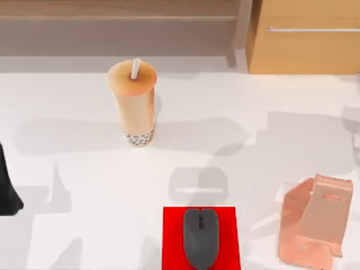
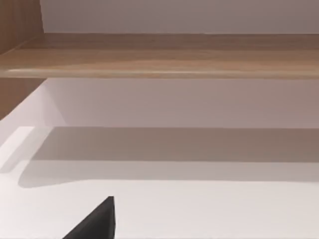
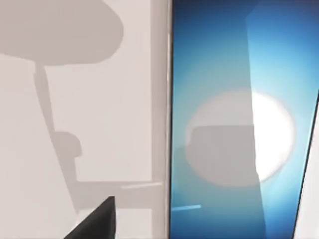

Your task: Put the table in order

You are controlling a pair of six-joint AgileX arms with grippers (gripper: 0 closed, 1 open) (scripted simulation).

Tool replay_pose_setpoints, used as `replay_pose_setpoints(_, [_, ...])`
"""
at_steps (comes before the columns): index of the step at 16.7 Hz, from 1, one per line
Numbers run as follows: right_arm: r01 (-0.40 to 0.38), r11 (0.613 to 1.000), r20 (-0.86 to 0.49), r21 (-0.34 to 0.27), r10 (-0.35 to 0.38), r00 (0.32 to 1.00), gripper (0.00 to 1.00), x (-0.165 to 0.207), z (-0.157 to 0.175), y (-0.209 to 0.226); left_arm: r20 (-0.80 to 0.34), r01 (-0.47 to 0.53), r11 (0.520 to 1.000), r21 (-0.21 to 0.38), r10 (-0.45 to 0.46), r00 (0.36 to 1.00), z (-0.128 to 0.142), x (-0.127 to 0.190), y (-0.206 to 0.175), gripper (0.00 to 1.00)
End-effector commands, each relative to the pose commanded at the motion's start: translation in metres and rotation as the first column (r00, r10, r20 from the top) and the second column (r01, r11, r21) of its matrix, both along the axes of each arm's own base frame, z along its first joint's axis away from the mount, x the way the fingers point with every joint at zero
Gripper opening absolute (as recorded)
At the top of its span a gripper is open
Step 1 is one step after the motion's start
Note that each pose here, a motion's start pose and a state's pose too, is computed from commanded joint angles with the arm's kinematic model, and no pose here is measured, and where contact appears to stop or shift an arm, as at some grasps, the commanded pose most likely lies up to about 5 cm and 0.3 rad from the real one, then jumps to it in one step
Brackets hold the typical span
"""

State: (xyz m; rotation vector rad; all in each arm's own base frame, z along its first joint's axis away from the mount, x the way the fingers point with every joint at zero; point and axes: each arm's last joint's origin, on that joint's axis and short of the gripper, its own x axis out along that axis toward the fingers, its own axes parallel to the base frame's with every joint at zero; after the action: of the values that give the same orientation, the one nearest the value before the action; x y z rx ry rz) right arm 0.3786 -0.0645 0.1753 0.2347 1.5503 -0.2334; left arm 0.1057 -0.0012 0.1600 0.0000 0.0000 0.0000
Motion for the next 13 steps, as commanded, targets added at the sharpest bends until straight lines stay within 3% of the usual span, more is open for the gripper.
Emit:
replay_pose_setpoints(9, [0.003, 1.000, -0.006, 0.001, -0.003, 1.000, 1.00, 0.000, -0.065, -0.001, 0.000, 0.000, 1.000, 0.000, 0.000, 1.000, 0.000, 0.000, 0.000, 1.00])
replay_pose_setpoints(13, [0.003, 1.000, -0.008, 0.001, -0.003, 1.000, 1.00, -0.001, -0.072, -0.001, 0.000, 0.000, 1.000, 0.000, 0.000, 1.000, 0.000, 0.000, 0.000, 1.00])
